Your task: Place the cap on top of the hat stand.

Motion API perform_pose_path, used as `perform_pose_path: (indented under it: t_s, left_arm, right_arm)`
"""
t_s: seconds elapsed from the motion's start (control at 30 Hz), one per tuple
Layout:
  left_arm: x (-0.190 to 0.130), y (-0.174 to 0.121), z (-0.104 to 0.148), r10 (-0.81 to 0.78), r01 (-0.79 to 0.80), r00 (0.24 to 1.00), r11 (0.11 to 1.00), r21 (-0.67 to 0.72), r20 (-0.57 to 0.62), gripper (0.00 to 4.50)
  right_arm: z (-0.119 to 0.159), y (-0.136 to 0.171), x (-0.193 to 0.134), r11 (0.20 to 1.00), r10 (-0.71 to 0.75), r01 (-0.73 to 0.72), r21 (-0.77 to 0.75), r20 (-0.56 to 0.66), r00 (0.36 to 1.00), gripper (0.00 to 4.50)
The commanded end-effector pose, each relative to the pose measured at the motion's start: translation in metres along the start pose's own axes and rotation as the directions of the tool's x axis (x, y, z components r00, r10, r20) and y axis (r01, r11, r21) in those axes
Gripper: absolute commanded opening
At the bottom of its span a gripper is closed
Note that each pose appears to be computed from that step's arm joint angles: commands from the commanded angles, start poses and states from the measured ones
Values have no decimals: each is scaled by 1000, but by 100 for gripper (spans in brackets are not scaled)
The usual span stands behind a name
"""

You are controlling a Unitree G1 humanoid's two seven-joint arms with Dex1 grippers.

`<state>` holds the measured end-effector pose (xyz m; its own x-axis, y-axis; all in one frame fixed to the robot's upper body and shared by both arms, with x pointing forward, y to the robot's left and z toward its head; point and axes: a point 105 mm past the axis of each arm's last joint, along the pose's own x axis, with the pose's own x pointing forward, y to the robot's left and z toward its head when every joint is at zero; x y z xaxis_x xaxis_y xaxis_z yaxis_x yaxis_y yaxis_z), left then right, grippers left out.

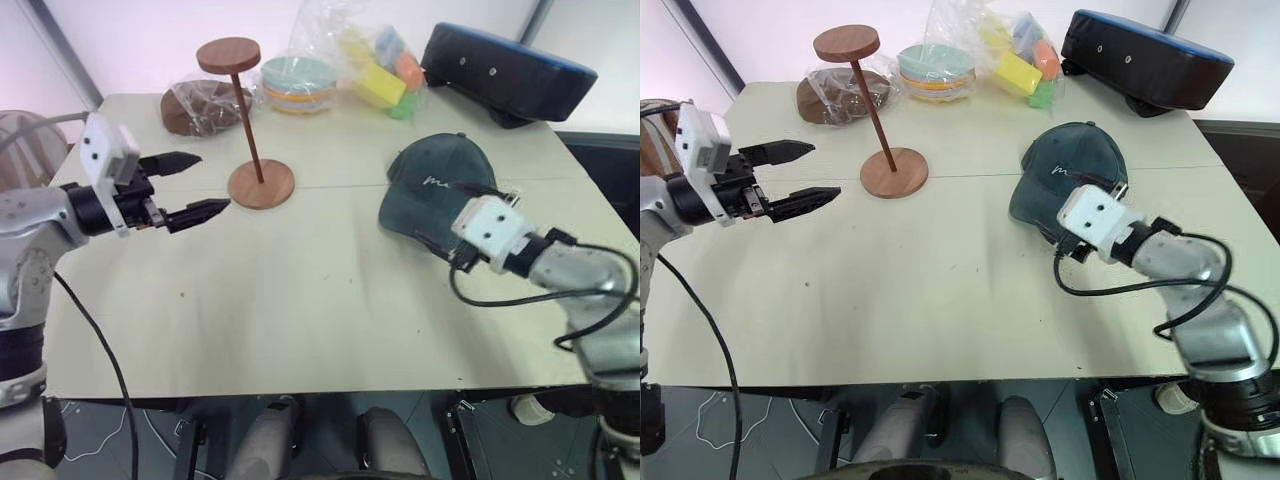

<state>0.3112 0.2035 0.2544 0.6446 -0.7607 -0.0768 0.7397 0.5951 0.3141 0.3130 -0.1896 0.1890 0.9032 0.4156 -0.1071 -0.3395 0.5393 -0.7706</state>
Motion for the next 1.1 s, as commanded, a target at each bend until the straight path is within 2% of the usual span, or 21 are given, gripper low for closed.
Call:
perform_pose_path:
  t_s: [0.03,0.27,0.47,0.83,1.1]
  left_arm:
    - [-6,2,16,31,-33,998,999,37,49,447]
    - [-10,4,19,50,-52,998,998,45,42,447]
    - [-12,2,22,47,-48,998,998,30,44,447]
    - [-32,-27,26,-122,121,992,991,-61,-13,447]
    - [-39,-37,25,-189,184,979,981,-69,-78,447]
  right_arm:
    - [-1,-1,-7,986,-148,148,-74,1,989,450]
    - [-16,14,-18,969,-219,213,-126,-36,975,450]
    - [-20,36,-18,978,-185,180,-110,-38,982,450]
    - [-30,57,-8,984,-152,147,-97,-48,987,450]
    - [-48,68,2,987,-148,141,-80,-86,985,450]
